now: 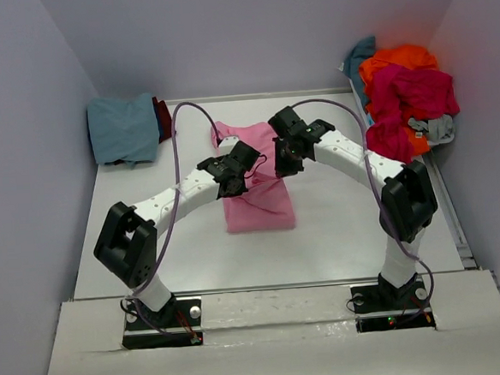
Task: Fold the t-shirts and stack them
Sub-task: Fold the tshirt
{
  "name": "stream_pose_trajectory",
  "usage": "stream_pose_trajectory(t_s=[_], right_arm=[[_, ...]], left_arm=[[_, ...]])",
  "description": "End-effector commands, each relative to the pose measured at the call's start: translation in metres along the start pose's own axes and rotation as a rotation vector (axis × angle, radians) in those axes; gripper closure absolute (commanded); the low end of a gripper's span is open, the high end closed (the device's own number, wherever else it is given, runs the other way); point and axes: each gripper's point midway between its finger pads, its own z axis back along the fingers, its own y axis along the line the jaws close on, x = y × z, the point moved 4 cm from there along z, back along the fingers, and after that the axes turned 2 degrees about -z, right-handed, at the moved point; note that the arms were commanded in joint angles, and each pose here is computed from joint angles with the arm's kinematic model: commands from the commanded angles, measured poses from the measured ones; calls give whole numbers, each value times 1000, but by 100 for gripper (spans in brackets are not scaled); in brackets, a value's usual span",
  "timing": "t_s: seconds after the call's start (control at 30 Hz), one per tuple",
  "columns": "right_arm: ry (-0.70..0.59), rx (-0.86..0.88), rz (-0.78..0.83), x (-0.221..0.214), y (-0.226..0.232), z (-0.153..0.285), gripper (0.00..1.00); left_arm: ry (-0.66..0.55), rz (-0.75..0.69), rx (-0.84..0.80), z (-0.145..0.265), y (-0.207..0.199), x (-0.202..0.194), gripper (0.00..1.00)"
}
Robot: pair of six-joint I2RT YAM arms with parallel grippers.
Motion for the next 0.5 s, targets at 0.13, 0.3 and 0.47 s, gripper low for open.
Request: stream_pose_trajectory(t_s=[0.13, 0.3, 0.47], right_arm=[[-35, 23, 18, 32, 11, -16, 81], [-7, 13, 23, 33, 15, -37, 81], [5, -2, 16, 36, 13, -50, 82]], left_arm=[[-25, 2, 5, -15, 0, 21, 94], [-17, 5, 12, -27, 0, 27, 94], [-7, 8, 24, -39, 3, 34, 94]])
